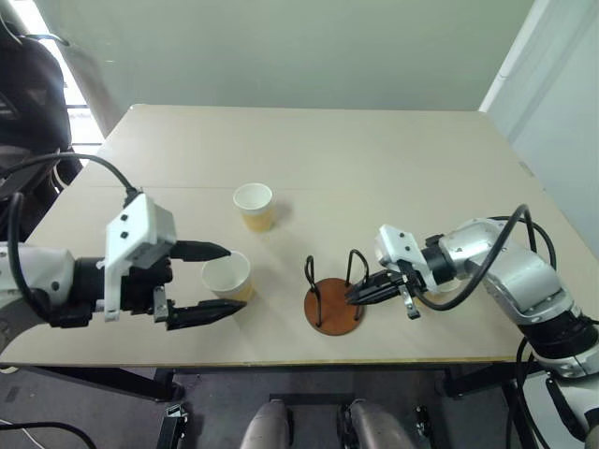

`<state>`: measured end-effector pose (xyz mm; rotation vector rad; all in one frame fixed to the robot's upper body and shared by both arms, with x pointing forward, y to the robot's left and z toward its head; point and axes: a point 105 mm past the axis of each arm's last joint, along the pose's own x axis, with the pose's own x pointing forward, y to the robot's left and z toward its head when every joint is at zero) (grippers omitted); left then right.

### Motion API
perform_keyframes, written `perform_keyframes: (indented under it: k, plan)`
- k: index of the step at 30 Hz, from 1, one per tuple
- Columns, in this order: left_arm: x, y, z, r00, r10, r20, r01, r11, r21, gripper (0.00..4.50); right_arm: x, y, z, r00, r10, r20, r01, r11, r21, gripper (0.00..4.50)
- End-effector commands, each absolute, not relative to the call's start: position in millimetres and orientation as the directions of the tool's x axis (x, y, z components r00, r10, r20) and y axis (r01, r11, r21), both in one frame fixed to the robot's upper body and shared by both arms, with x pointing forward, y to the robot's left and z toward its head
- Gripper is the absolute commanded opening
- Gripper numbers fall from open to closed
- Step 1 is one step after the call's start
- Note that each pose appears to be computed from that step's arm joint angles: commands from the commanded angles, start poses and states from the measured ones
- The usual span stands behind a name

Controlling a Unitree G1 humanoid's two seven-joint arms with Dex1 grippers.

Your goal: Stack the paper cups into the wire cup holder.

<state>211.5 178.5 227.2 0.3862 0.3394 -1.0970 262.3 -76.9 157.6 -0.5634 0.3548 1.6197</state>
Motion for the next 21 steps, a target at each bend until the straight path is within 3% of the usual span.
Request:
perform_keyframes:
  k: [1, 12, 15, 21]
  plan:
    - [206.0, 174.9, 229.0, 0.389, -0.795, -0.466, 0.92, 0.365, 0.145, 4.5, 263.1, -72.3, 165.8, -0.047, 0.838, -0.544, -0.977, -0.153, -0.151, 0.03]
    - [207.6, 175.3, 228.0, 0.397, -0.791, -0.465, 0.916, 0.372, 0.149, 4.5, 262.6, -66.6, 163.9, -0.059, 0.819, -0.571, -0.976, -0.167, -0.138, 0.03]
    - [209.6, 175.4, 230.1, 0.418, -0.79, -0.448, 0.907, 0.392, 0.155, 4.5, 263.2, -68.7, 162.7, -0.054, 0.809, -0.585, -0.975, -0.169, -0.143, 0.79]
    - [209.9, 173.7, 229.8, 0.419, -0.794, -0.442, 0.906, 0.395, 0.149, 4.5, 263.4, -79.0, 156.4, -0.048, 0.769, -0.638, -0.972, -0.182, -0.146, 2.93]
